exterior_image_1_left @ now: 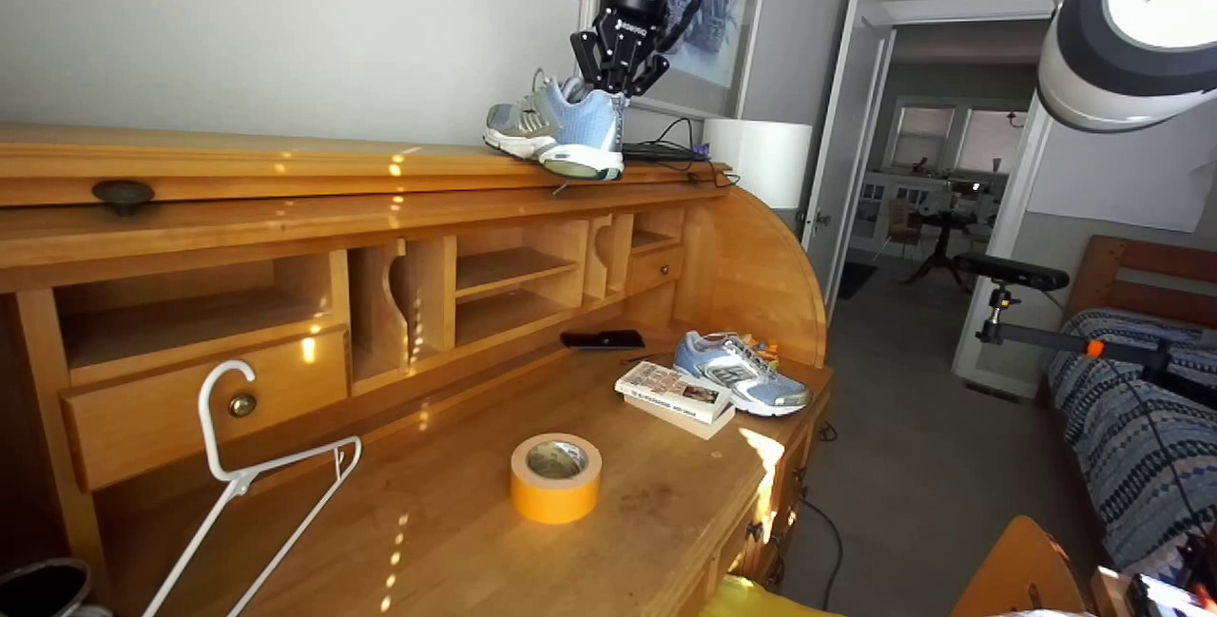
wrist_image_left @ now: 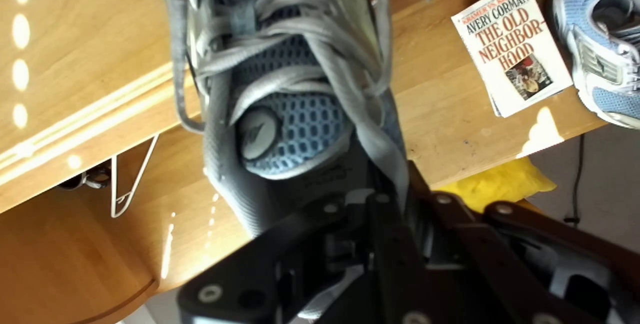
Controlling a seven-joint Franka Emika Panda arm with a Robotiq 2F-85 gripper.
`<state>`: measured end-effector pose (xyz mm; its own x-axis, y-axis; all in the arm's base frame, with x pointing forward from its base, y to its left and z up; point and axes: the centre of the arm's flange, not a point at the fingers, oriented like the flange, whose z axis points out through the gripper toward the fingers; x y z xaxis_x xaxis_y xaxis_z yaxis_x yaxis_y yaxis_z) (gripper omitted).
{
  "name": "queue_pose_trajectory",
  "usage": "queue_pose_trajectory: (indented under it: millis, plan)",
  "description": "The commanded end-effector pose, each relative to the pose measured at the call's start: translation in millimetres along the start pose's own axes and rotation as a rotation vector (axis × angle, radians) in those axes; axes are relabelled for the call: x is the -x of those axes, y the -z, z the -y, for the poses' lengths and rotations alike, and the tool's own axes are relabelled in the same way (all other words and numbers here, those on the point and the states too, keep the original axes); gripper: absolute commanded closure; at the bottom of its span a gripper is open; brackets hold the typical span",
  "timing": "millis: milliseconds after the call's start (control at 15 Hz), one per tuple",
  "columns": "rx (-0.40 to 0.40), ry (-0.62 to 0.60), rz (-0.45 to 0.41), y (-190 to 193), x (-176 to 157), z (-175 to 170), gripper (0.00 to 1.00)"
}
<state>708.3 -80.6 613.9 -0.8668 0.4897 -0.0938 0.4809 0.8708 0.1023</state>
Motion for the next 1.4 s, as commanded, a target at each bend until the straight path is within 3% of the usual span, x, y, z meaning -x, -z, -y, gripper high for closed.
queue_pose_trajectory:
  millis: [0,133,200,800,1133,1333]
  plan:
    - [0.000,0.000,0.000,0,0,0,0.91]
    - [0.000,0.000,0.000,0,0,0,0.91]
    - [0.000,0.000,0.000,0,0,0,0.98]
    - [-0.005,-0.029,0.022,8,21,-5,0.98]
    - [-0.011,-0.107,0.054,12,22,-15,0.98]
    - [-0.003,-0.222,0.089,13,21,-24,0.98]
